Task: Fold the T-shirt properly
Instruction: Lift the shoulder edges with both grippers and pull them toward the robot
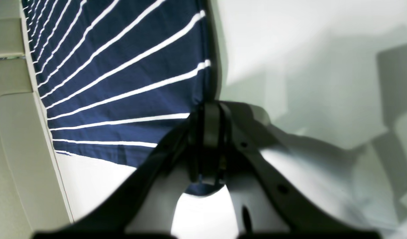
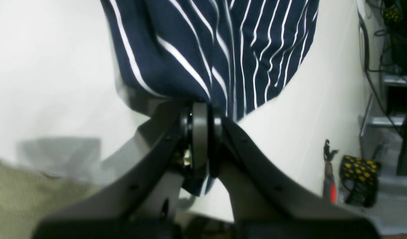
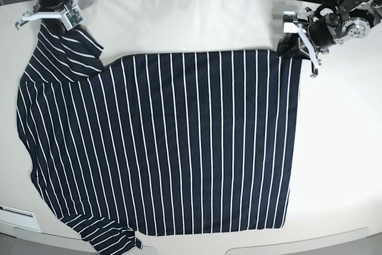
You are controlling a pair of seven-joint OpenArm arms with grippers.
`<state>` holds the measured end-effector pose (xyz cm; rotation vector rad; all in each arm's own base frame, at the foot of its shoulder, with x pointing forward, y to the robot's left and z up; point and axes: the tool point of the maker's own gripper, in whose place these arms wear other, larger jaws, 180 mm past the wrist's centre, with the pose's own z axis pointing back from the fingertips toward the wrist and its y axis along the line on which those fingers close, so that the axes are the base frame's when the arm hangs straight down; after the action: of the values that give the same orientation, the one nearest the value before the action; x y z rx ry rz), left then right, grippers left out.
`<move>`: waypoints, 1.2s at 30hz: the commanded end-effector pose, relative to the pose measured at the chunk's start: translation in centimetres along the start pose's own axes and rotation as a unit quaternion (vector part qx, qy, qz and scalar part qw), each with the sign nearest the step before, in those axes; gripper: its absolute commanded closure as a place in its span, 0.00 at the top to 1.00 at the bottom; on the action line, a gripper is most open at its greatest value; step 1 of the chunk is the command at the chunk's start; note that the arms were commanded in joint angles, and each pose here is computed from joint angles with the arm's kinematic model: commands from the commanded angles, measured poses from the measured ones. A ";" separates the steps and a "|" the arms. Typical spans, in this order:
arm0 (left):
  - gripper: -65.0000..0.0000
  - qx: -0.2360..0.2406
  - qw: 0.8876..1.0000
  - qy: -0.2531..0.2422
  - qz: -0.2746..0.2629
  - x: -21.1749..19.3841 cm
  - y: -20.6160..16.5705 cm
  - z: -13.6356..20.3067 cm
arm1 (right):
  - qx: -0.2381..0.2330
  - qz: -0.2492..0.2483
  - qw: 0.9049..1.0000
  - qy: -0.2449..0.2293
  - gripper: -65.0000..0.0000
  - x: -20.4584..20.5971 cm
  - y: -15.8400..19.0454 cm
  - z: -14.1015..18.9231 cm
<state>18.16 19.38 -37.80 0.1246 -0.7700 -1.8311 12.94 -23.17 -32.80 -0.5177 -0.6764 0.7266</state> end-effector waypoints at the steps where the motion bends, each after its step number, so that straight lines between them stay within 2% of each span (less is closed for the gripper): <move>1: 0.00 -0.013 1.000 0.012 -0.013 -0.8 -0.3 0.8 | -0.019 0.012 1.000 -0.003 0.00 0.0 -1.0 0.6; 4: 0.00 -0.024 0.999 0.013 -0.022 -0.8 -0.7 1.7 | -0.021 0.018 0.999 0.019 0.00 -1.6 -0.8 1.5; 10: 0.00 -0.029 0.999 0.004 -0.039 -0.1 -0.1 2.8 | 0.002 0.017 0.997 0.072 0.00 -4.7 0.8 3.5; 14: 0.00 -0.040 0.999 -0.005 -0.026 0.8 0.1 3.5 | 0.016 0.014 0.995 0.096 0.00 -6.1 1.7 5.0; 17: 0.00 -0.054 0.998 -0.002 -0.020 1.3 -0.7 4.0 | 0.024 0.011 0.994 0.102 0.00 -6.3 2.1 6.0; 20: 0.00 -0.065 0.998 0.002 -0.025 1.7 -1.7 4.4 | -0.006 0.013 0.996 0.084 0.00 -5.0 0.8 6.4; 22: 0.00 -0.040 0.998 0.003 -0.040 1.7 -0.8 4.2 | -0.046 0.020 0.997 0.061 0.00 -3.7 -0.9 6.5; 24: 0.00 0.015 0.998 0.020 -0.052 1.2 1.2 4.1 | -0.078 0.031 0.996 0.040 0.00 -2.7 -2.1 6.3; 28: 0.00 0.131 0.985 0.050 -0.097 0.8 5.3 4.5 | -0.120 0.048 0.992 -0.014 0.00 0.0 -4.2 5.1; 32: 0.00 0.168 0.980 0.053 -0.097 1.1 7.1 4.2 | -0.138 0.062 0.986 -0.071 0.00 3.1 -6.2 3.2; 36: 0.00 0.201 0.976 0.029 -0.080 2.5 8.4 3.4 | -0.115 0.061 0.983 -0.131 0.00 6.5 -6.8 1.6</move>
<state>22.09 17.03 -30.62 0.4913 -1.0837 -1.7759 17.80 -22.55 -26.11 -0.6621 -0.9412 0.8360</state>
